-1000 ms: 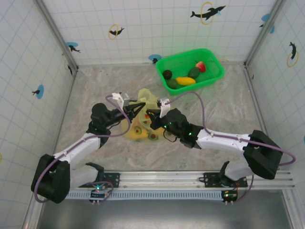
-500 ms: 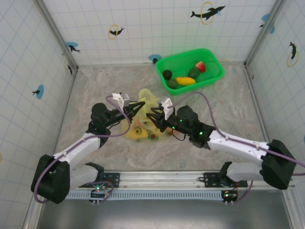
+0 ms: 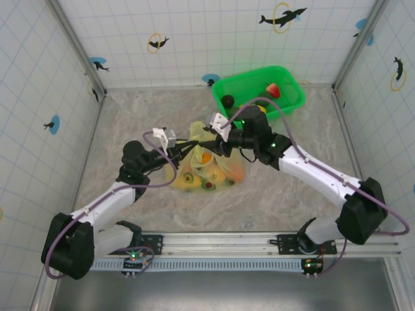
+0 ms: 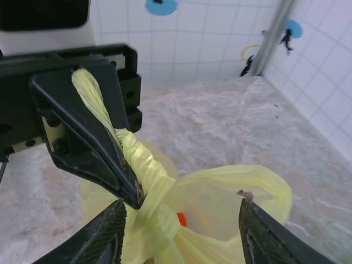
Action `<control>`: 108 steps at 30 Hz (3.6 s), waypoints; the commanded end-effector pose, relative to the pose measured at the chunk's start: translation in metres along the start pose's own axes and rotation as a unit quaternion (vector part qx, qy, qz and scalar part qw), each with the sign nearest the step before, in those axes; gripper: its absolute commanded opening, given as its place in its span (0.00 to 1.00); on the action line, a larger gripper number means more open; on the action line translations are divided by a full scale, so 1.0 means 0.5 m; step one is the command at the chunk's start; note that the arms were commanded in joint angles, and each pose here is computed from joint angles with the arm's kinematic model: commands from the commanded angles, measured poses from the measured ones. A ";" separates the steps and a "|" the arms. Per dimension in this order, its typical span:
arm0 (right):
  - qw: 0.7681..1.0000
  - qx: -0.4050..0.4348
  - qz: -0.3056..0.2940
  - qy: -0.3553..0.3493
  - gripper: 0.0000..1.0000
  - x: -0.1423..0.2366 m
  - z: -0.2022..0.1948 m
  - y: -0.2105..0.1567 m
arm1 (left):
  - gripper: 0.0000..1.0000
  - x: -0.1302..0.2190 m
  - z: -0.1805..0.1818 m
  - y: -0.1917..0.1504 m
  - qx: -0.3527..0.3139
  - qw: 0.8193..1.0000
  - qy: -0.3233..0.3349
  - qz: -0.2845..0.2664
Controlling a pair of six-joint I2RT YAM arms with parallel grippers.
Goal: Place the fake fruits into the plastic bag and tie a complex knot
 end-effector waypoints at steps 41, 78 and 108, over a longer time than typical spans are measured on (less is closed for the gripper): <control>0.967 0.205 0.126 -0.078 0.03 0.007 0.005 0.057 | 0.57 0.037 -0.016 0.080 -0.106 0.992 0.067 -0.029; 0.987 0.129 0.061 0.079 0.00 0.044 -0.004 0.024 | 0.00 -0.012 0.006 -0.003 -0.063 0.998 0.014 0.026; 0.979 0.186 0.012 -0.079 0.00 0.053 -0.022 0.023 | 0.00 -0.007 -0.020 0.011 -0.055 0.998 0.024 0.037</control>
Point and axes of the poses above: each hand's point on the last joint's axis, 136 mm out from that joint toward the fingers, its own x axis back along the fingers, its own z axis along the line the jaws close on, y = z × x, the point moved 9 cm from there along x, back along the fingers, and after that the axes turned 11 degrees about -x, right-handed, at the moved point
